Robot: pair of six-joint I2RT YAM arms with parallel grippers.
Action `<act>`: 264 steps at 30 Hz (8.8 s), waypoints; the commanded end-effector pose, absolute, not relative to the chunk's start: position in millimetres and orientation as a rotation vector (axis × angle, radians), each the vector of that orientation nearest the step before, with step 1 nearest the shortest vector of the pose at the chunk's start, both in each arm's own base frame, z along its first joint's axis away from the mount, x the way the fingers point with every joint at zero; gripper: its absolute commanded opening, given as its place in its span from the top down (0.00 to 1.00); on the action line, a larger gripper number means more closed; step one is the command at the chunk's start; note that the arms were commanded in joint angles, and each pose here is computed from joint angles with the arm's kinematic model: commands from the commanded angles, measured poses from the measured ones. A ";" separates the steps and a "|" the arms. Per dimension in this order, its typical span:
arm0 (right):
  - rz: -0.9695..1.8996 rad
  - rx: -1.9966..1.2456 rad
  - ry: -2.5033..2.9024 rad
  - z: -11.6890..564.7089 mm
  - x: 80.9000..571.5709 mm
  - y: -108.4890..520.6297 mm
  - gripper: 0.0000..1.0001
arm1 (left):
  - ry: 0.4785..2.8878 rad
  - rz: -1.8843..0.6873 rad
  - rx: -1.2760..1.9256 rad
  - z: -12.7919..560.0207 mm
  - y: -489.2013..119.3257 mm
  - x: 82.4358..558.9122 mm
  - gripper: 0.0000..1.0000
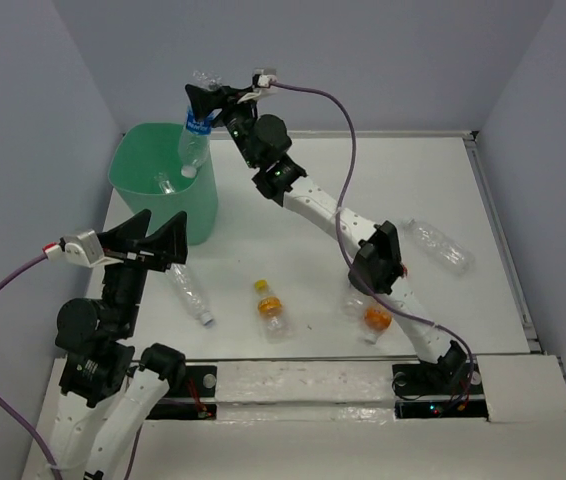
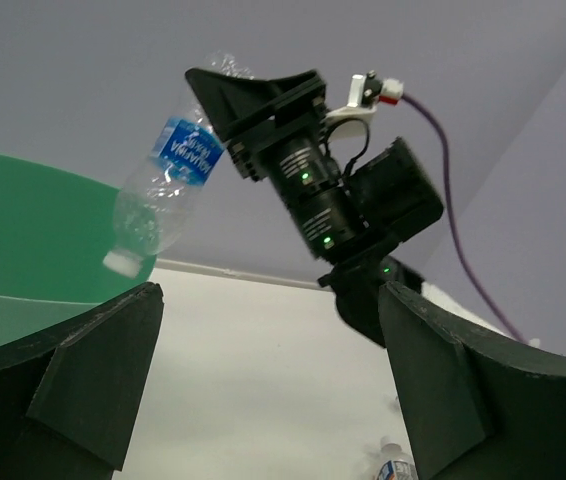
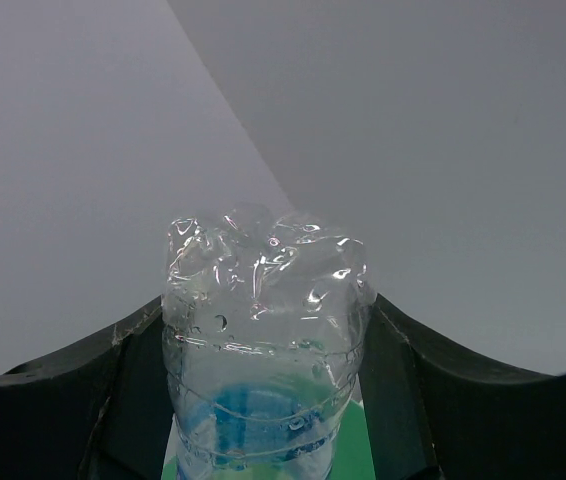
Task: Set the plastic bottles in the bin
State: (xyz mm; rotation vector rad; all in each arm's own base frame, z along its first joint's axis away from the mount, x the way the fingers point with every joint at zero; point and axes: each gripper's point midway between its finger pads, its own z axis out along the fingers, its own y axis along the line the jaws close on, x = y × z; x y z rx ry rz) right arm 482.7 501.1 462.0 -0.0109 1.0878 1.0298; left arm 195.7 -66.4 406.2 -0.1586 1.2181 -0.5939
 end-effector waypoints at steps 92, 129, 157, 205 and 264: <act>0.862 -0.310 1.773 270.9 268.1 312.9 0.01 | 2.359 0.065 -0.866 50.0 4.1 274.1 0.37; 0.719 -0.633 2.345 71.3 183.1 398.1 0.00 | 1.127 -0.140 -0.572 562.2 18.0 355.2 0.58; 0.726 -0.646 2.067 167.0 213.7 425.8 0.66 | 1.220 0.058 -0.539 463.2 24.3 419.7 0.01; 0.937 -0.420 1.039 458.9 393.5 571.0 0.05 | 1.149 -0.361 -0.499 389.7 5.7 205.4 0.01; -0.822 -0.109 2.706 32.5 410.5 -49.8 0.11 | 1.166 -0.615 -0.244 401.8 -49.6 174.7 0.01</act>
